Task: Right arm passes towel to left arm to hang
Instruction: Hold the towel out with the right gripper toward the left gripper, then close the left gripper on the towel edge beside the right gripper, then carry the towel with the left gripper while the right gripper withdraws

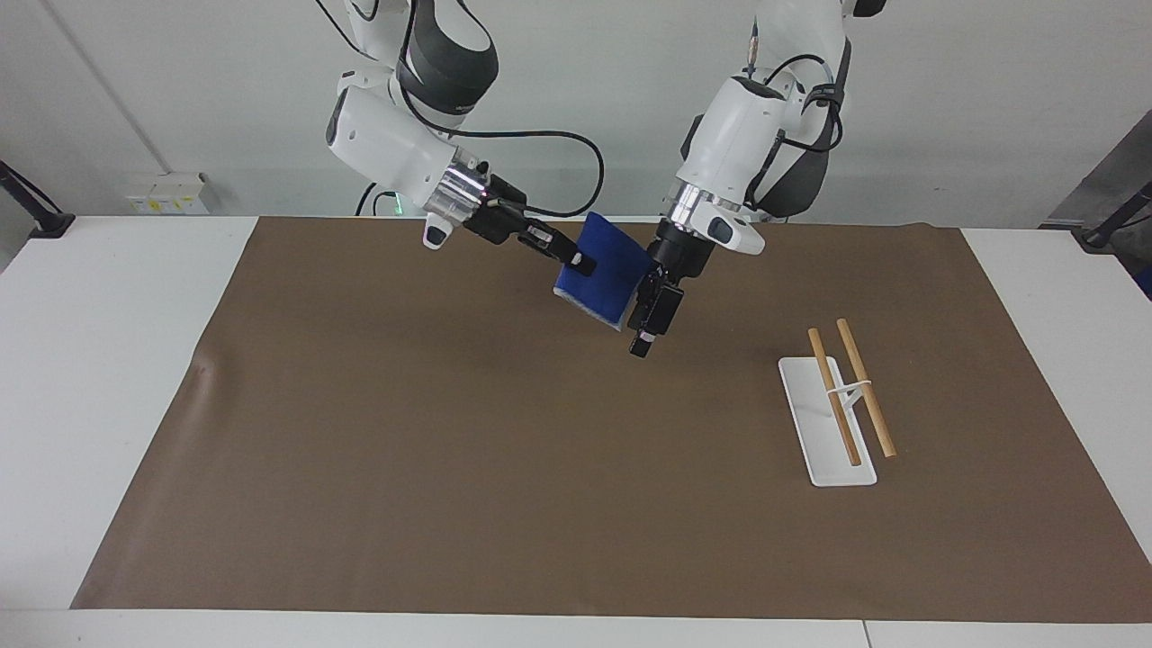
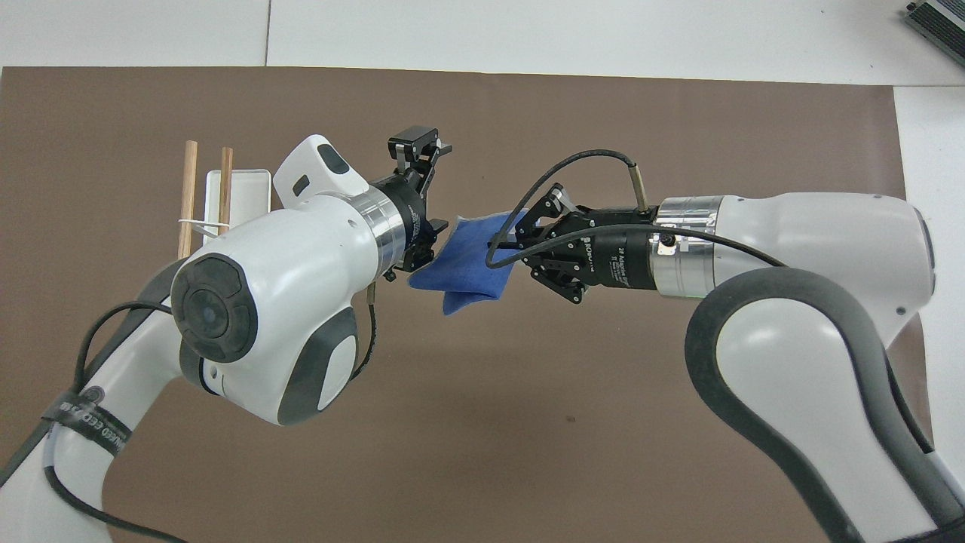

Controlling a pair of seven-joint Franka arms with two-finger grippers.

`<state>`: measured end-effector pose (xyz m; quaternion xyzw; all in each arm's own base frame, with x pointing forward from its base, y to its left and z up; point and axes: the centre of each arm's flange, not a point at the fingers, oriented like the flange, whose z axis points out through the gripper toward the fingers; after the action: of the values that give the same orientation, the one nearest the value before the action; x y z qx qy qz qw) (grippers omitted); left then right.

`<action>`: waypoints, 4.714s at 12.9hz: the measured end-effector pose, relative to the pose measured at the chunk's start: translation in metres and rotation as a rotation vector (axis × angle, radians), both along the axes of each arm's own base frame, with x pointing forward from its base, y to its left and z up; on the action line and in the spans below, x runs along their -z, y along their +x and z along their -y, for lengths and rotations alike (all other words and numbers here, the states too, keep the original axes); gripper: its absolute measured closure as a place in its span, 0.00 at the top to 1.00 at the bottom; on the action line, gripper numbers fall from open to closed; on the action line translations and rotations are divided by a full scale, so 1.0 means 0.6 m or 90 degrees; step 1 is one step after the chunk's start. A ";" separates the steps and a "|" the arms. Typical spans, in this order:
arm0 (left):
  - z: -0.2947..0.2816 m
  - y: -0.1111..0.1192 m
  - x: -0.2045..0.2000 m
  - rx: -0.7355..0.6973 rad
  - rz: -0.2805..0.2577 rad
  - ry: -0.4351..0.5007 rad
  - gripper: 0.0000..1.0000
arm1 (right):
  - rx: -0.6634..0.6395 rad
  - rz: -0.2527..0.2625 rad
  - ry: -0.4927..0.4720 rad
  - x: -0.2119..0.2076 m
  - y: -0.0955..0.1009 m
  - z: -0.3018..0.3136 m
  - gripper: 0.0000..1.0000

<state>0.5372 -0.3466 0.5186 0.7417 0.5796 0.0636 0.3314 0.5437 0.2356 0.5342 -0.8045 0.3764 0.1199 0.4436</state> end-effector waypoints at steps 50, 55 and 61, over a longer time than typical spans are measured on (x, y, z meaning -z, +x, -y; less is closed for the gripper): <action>-0.084 -0.040 -0.076 0.061 -0.124 0.078 0.02 | -0.017 0.023 -0.063 -0.007 0.012 0.035 0.59; -0.201 0.009 -0.032 0.073 -0.119 0.125 0.02 | -0.054 0.093 -0.263 -0.029 0.017 0.111 1.00; -0.427 0.053 0.043 0.072 -0.134 0.184 0.02 | -0.176 0.122 -0.487 -0.045 -0.009 0.185 1.00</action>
<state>0.5688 -0.0904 0.4931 0.8155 0.5534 0.0497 0.1620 0.5385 0.1245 0.5611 -0.9617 0.2393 -0.0455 0.1256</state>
